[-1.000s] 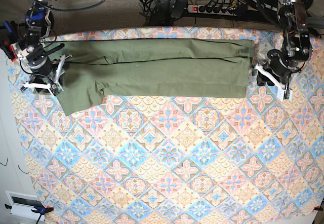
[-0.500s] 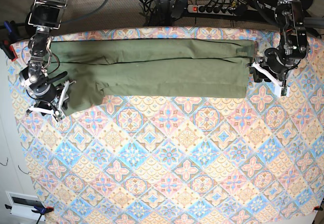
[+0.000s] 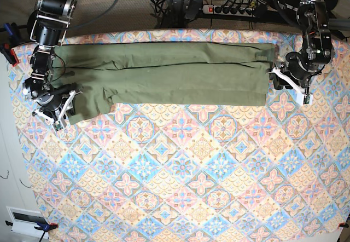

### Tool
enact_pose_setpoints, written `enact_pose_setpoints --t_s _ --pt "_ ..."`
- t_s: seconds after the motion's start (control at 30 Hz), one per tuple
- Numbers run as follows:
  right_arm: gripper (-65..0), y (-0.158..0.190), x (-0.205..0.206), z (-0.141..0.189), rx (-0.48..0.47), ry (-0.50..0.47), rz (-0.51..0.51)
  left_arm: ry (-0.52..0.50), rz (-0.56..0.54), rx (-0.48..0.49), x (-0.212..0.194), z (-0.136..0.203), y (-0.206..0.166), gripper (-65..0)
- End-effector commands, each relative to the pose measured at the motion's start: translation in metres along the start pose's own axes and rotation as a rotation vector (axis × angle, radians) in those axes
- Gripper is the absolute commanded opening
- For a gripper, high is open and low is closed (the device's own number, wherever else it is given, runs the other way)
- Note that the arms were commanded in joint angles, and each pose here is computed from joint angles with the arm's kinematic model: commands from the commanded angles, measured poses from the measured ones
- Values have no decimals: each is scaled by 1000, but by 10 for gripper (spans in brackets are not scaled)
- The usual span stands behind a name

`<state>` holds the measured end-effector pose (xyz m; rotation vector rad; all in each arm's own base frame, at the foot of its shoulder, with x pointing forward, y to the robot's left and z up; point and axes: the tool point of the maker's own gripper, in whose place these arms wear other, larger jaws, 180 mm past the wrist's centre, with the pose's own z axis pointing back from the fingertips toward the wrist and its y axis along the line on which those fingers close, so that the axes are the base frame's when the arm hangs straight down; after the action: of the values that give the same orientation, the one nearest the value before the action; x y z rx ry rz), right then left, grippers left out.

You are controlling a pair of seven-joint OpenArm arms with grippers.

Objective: Layout the t-shirt on the table in an organized manner, then fold the t-shirt properly
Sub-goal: 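Release the hem and regrasp the shirt ends with both grippers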

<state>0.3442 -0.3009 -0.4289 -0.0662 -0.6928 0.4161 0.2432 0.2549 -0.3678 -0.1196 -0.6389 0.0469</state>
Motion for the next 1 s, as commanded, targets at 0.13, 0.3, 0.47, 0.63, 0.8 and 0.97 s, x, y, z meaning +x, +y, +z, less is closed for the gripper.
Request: enact_pose_setpoints --t_s 0.13,0.3,0.47,0.63,0.8,0.97 --pt "-398 -1 -11 -4 11 13 -18 -40 -17 2 13 5 1 -429" --pt "-305 1 -15 -6 19 20 -25 -43 -17 1 14 5 1 -429" --pt "-305 4 -15 -7 25 27 -15 -43 -17 1 14 5 1 -429" --pt "-305 14 -13 -10 48 36 18 -43 -17 1 14 5 1 -431" --pt "-306 25 -2 -10 111 -28 -119 -41 -16 3 13 5 2 -432" --pt "-374 23 5 -9 157 -55 -235 -42 -16 3 14 5 2 -433"
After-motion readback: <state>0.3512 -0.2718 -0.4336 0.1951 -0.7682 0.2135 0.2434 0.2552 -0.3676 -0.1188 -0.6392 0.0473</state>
